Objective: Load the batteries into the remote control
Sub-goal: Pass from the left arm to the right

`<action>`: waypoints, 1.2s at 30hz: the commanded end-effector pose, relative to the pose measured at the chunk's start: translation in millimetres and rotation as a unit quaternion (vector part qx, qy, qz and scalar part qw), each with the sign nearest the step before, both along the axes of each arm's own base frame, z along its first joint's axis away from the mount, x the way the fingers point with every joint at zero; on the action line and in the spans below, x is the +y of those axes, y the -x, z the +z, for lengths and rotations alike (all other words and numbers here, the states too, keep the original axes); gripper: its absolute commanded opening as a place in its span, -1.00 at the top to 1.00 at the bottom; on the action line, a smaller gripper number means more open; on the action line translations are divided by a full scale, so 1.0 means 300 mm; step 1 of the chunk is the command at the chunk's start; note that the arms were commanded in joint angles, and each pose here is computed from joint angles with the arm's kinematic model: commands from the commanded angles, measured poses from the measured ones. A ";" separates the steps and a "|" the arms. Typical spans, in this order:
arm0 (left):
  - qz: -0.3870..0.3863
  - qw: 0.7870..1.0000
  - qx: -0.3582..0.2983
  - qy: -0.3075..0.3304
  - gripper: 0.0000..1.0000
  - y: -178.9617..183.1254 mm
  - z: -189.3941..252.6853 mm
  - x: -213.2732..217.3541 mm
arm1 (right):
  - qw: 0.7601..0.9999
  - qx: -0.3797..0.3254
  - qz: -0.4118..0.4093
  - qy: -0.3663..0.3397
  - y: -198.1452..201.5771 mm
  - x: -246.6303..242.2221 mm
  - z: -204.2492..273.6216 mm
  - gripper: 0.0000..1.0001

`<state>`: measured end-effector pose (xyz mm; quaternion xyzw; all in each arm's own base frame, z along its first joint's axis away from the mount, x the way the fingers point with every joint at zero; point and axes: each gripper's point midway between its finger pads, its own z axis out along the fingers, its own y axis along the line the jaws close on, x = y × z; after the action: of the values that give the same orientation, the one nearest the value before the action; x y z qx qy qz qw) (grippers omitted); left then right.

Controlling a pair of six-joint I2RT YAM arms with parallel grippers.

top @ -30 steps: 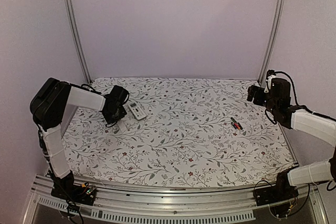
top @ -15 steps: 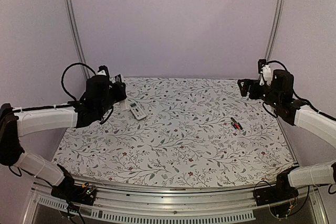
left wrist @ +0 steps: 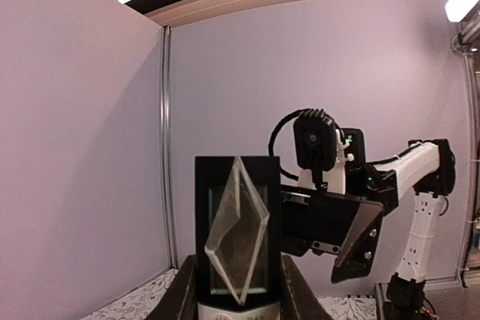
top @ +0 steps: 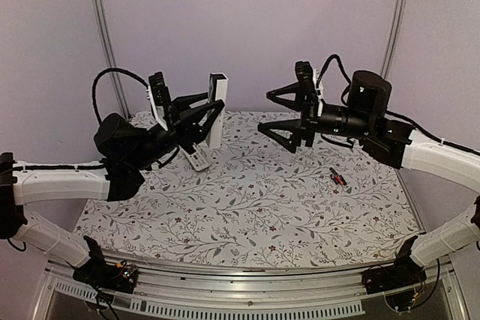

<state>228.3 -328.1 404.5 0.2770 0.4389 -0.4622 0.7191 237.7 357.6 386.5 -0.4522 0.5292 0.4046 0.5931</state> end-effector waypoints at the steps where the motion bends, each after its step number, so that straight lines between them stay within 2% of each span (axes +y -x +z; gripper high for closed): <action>1: -0.091 0.992 -0.085 0.015 1.00 0.148 0.091 -0.074 | 0.996 -0.031 0.082 0.007 0.078 0.120 -0.020 -0.95; 7: -0.125 0.988 -0.089 0.015 1.00 0.189 0.075 -0.120 | 0.990 -0.027 0.139 0.007 0.124 0.196 -0.043 -0.78; 15: -0.129 0.989 -0.077 0.012 1.00 0.174 0.060 -0.148 | 0.986 -0.027 0.162 -0.004 0.140 0.232 -0.043 -0.47; 16: -0.129 0.989 -0.077 0.011 1.00 0.175 0.060 -0.150 | 0.986 -0.026 0.164 -0.004 0.142 0.236 -0.041 -0.40; 23: -0.123 0.990 -0.066 0.012 1.00 0.163 0.049 -0.151 | 0.982 -0.021 0.185 -0.001 0.166 0.241 -0.055 0.55; 25: -0.121 0.991 -0.060 0.015 1.00 0.158 0.046 -0.150 | 0.982 -0.019 0.189 0.000 0.171 0.238 -0.059 0.75; 29: -0.104 0.993 -0.048 0.021 1.00 0.138 0.041 -0.133 | 0.985 -0.019 0.169 0.005 0.162 0.225 -0.072 0.98; 31: -0.096 0.994 -0.046 0.020 1.00 0.132 0.041 -0.126 | 0.988 -0.023 0.154 0.007 0.157 0.210 -0.069 1.00; 32: -0.088 0.995 -0.042 0.018 0.79 0.125 0.038 -0.122 | 0.990 -0.024 0.141 0.008 0.148 0.203 -0.067 1.00; 34: -0.062 0.997 -0.031 0.014 -0.17 0.098 0.029 -0.108 | 0.994 -0.023 0.106 0.015 0.119 0.187 -0.064 1.00; 35: -0.045 0.999 -0.027 0.013 -0.50 0.081 0.031 -0.097 | 0.996 -0.017 0.082 0.021 0.094 0.181 -0.068 1.00; 36: -0.028 0.999 -0.021 0.011 -0.66 0.064 0.027 -0.085 | 0.998 -0.010 0.058 0.029 0.072 0.172 -0.073 1.00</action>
<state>190.8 -368.6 410.4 0.3365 0.3743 -0.5161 0.6931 196.6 422.5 360.8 -0.5346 0.4588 0.4755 0.5269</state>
